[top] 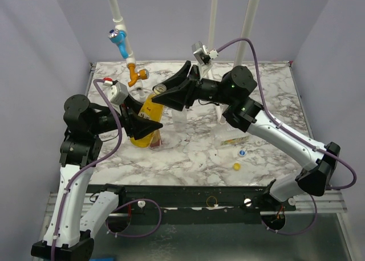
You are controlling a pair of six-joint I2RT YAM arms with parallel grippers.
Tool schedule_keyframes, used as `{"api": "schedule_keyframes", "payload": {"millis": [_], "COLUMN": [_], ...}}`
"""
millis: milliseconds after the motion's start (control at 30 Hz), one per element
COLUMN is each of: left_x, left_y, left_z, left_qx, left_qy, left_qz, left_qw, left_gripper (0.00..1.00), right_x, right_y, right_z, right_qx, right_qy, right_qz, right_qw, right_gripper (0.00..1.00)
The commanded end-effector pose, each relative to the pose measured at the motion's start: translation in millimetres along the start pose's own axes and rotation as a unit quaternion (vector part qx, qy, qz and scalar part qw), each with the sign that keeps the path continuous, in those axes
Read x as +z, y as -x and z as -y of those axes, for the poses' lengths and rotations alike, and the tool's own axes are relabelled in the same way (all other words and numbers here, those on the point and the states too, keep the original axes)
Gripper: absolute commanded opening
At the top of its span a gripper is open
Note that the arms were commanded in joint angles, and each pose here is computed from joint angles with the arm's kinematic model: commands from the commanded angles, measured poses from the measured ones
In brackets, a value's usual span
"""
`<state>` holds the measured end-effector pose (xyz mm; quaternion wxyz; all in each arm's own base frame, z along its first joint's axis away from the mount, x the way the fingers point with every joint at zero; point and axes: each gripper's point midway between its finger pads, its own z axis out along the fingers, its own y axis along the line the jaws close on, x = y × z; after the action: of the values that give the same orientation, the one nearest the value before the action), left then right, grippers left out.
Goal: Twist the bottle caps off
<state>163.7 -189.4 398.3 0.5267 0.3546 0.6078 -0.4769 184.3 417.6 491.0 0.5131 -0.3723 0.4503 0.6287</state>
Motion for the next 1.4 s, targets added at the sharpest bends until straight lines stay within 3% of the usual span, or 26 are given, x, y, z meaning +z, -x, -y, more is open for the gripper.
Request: {"api": "schedule_keyframes", "payload": {"millis": [0, 33, 133, 167, 400, 667, 967, 1367], "left_x": [-2, -2, -3, -4, -11, -25, -22, -20], "left_y": [0, 0, 1, 1, 6, 11, 16, 14], "left_z": [8, 8, 4, 3, -16, -60, -61, -58], "left_qx": [0.008, 0.007, 0.006, 0.007, 0.005, -0.016, -0.032, -0.026], "left_qy": [-0.014, -0.013, 0.008, 0.017, 0.097, 0.23, 0.227, 0.211], "left_qz": [0.003, 0.003, 0.009, 0.011, 0.013, -0.007, -0.01, -0.016], "left_qw": [1.0, 1.0, 1.0, 1.0, 0.995, 0.973, 0.973, 0.977], "left_gripper": [0.08, 0.24, 0.89, 0.99, 0.99, 0.99, 0.99, 0.99], "right_x": [4, 3, -4, -9, -55, -113, -155, -182], "right_y": [4, 5, 6, 5, -15, -85, -155, -199], "right_z": [2, 3, 7, 9, 33, 82, 128, 141], "right_qx": [-0.002, -0.004, -0.018, -0.025, -0.074, -0.105, -0.148, -0.162], "right_qy": [-0.005, -0.01, -0.035, -0.049, -0.168, -0.299, -0.378, -0.413], "right_qz": [0.009, 0.01, 0.006, 0.001, -0.042, -0.125, -0.165, -0.16], "right_qw": [1.0, 1.0, 0.999, 0.998, 0.982, 0.94, 0.899, 0.882], "right_gripper": [0.35, 0.31, 0.25, 0.23, 0.18, 0.18, 0.16, 0.14]}}
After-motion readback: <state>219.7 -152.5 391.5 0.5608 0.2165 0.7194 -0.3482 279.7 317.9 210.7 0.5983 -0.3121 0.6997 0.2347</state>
